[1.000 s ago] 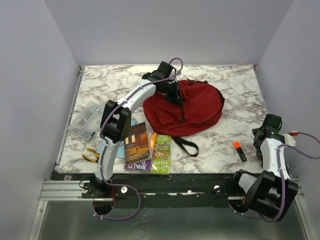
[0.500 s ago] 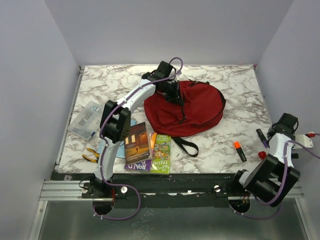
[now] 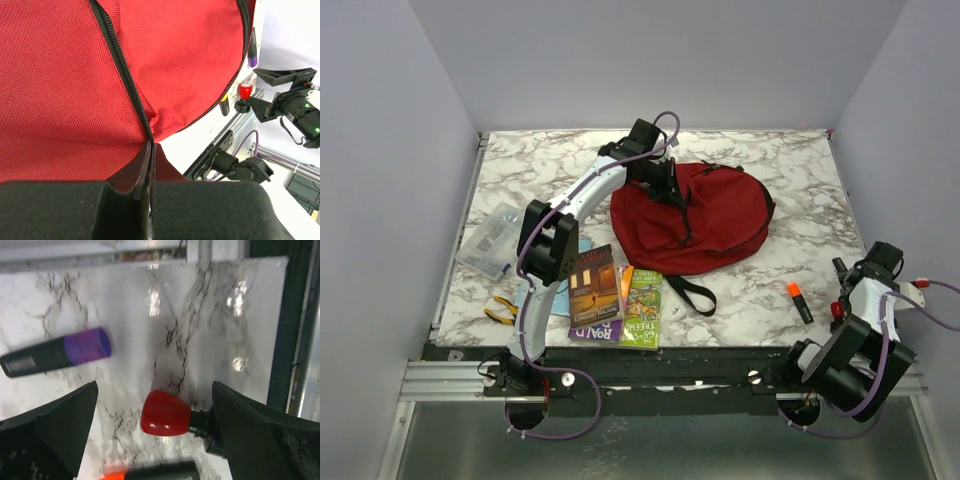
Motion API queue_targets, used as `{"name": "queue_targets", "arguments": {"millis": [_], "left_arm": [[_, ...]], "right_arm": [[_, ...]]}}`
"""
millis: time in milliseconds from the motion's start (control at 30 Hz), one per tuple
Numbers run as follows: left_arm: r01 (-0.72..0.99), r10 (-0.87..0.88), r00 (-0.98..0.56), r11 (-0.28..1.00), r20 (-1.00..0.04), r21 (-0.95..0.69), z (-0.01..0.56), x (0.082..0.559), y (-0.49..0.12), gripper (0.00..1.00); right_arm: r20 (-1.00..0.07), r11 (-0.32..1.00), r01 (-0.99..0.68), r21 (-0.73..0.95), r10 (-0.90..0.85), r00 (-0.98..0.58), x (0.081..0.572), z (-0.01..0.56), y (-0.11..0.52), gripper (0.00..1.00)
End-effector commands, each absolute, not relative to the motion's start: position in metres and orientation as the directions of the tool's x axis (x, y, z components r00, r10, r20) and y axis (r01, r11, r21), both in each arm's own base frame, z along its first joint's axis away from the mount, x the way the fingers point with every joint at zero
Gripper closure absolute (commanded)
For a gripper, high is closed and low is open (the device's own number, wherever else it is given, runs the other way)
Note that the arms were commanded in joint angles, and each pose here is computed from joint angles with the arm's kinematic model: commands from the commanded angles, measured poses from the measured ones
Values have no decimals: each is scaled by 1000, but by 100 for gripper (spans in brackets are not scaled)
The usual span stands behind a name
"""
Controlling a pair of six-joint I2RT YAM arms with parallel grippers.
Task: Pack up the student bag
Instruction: Move the personal item to the center of the board.
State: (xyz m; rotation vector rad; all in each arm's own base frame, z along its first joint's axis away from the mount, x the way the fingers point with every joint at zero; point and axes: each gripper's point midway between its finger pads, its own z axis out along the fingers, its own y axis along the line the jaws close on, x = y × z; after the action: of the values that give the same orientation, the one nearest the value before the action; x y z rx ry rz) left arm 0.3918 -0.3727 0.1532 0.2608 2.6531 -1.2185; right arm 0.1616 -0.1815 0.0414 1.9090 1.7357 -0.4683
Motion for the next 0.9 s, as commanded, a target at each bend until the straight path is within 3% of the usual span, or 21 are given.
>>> {"name": "queue_targets", "arguments": {"millis": [0, 267, 467, 600, 867], "left_arm": [[245, 75, -965, 602, -252, -760, 168, 390, -372, 100], [241, 74, -966, 601, -248, -762, 167, 390, -373, 100], [244, 76, -966, 598, -249, -763, 168, 389, -373, 100], [249, 79, -964, 595, -253, -764, 170, 387, -374, 100], [254, 78, -963, 588, -259, -768, 174, 388, -375, 100]], "right_arm": [[-476, 54, 982, 183, 878, 41, 173, 30, -153, 0], [-395, 177, 960, 215, 915, -80, 190, 28, -116, 0], [-435, 325, 936, 137, 869, -238, 202, 23, -90, 0], [-383, 347, 933, 96, 878, -287, 197, 9, -76, 0], [-395, 387, 916, 102, 861, -320, 204, 18, -70, 0]]}}
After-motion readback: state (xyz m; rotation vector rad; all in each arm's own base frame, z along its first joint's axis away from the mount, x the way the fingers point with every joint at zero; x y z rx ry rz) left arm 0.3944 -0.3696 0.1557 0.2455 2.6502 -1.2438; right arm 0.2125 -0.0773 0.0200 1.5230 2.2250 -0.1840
